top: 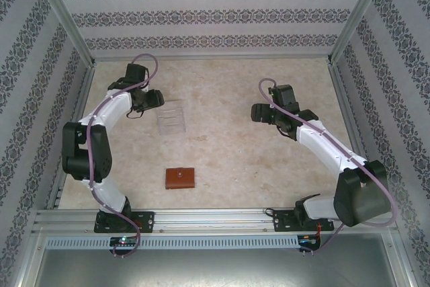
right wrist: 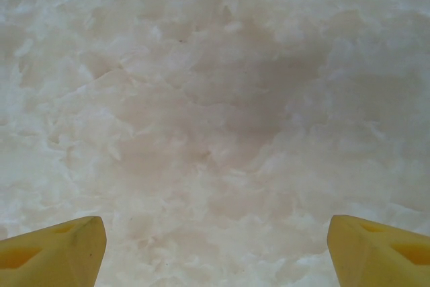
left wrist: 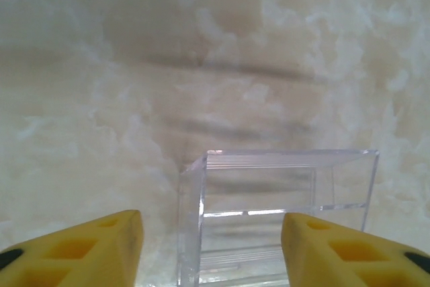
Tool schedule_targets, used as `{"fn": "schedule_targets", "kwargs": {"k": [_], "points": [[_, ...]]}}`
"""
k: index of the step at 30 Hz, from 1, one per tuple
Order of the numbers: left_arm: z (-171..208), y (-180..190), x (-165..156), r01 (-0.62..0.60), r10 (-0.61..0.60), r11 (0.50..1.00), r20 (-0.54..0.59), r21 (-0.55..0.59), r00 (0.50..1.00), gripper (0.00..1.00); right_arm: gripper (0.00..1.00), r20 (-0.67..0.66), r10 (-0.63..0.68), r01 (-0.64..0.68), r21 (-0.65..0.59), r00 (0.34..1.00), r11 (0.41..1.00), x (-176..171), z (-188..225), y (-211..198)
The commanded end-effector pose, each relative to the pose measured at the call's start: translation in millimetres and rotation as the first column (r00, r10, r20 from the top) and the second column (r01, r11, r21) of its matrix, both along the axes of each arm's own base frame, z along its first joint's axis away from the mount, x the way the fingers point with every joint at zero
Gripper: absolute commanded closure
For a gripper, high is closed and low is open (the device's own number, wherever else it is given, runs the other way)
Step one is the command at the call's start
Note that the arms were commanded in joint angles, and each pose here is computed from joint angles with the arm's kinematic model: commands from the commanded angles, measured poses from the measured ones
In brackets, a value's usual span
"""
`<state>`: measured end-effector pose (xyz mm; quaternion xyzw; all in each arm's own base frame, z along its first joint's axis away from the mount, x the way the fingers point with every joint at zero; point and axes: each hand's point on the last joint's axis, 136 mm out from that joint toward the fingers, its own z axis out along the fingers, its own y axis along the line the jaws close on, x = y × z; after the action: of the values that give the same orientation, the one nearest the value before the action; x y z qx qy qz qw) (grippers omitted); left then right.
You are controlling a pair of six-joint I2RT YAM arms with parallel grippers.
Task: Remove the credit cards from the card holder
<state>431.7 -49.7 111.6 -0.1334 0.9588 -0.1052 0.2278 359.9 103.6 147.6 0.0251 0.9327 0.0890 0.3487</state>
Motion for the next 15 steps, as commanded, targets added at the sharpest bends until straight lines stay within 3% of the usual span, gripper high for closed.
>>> {"fn": "schedule_targets", "kwargs": {"k": [1,6,15], "points": [[-8.8,-5.0,-5.1,0.023,-0.022,1.000,-0.076,0.002,0.997,0.52,0.14,0.010,0.003,-0.003,-0.002,1.000,1.000,1.9,11.9,4.6],[-21.1,-3.8,-1.7,0.043,-0.040,0.999,-0.127,0.021,0.991,0.62,0.14,0.017,0.001,-0.001,-0.009,1.000,1.000,2.0,15.2,4.0],[-37.7,-2.3,7.5,0.064,-0.056,0.997,-0.177,0.044,0.983,0.72,0.14,-0.007,-0.011,0.011,-0.028,1.000,1.000,0.5,7.1,2.8]]}}
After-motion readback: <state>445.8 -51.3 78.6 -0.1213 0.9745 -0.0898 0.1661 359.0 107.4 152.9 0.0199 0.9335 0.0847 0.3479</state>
